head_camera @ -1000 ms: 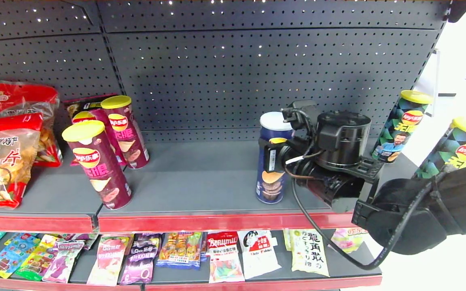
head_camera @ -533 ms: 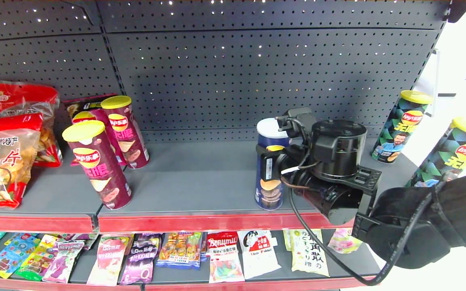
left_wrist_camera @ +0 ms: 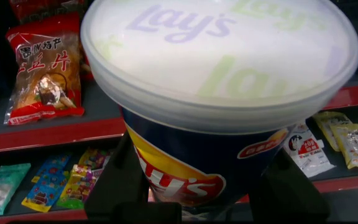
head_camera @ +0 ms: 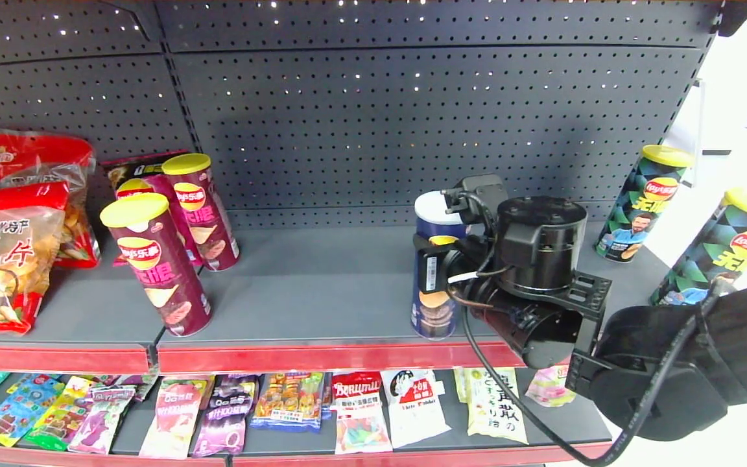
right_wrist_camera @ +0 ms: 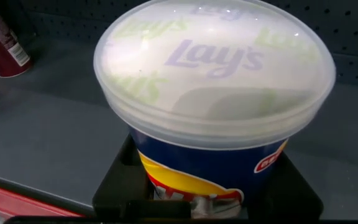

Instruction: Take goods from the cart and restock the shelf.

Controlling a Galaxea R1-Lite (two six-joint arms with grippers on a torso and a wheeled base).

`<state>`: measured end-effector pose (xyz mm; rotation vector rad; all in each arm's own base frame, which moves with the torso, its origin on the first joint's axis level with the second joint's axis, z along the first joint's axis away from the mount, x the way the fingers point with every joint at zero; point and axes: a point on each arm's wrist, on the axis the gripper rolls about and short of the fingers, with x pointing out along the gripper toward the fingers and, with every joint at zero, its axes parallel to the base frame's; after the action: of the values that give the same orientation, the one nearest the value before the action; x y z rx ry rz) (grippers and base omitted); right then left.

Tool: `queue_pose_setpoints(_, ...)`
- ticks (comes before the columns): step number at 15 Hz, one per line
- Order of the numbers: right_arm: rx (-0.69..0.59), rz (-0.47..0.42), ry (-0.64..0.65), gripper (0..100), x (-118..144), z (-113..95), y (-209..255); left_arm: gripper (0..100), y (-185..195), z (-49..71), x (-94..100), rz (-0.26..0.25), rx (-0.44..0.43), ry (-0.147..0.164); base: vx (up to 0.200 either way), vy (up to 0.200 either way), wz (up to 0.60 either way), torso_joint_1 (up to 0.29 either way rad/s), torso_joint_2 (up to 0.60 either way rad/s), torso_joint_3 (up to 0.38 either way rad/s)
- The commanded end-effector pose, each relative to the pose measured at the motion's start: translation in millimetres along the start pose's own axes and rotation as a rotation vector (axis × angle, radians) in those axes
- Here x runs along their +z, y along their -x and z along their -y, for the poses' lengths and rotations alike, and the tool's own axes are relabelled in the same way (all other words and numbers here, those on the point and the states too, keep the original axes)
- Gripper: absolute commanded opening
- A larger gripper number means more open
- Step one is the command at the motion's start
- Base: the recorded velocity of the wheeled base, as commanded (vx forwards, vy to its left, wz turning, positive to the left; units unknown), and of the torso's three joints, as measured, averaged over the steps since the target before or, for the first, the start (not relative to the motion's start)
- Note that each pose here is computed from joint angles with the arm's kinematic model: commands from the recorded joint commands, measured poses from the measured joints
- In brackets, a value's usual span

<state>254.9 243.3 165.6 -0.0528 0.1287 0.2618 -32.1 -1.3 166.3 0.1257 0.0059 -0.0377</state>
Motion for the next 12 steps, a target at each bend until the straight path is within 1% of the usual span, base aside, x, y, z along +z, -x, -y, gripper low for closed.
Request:
queue_pose_setpoints(1,0.009,-0.003,0.004,0,-1.2,-3.7,2.3,0,0.1,0.0,0.0,0.001,0.0,0.0,0.0,0.0,0.0,0.0,0.0,0.0)
queue_pose_setpoints(9,0.011,0.004,-0.001,0,-0.2,-4.7,2.7,0,0.6,0.0,-0.1,0.004,0.001,0.0,0.0,0.0,0.0,0.0,0.0,0.0)
queue_pose_setpoints(10,0.011,0.009,-0.004,100,-0.2,-4.8,2.5,0,0.6,0.0,-0.1,0.004,0.001,0.0,0.0,0.0,0.0,0.0,0.0,0.0)
queue_pose_setpoints(12,0.014,0.001,0.003,100,-2.6,-4.2,5.4,0,0.4,0.0,0.0,0.002,0.001,0.0,0.0,0.0,0.0,0.0,0.0,0.0)
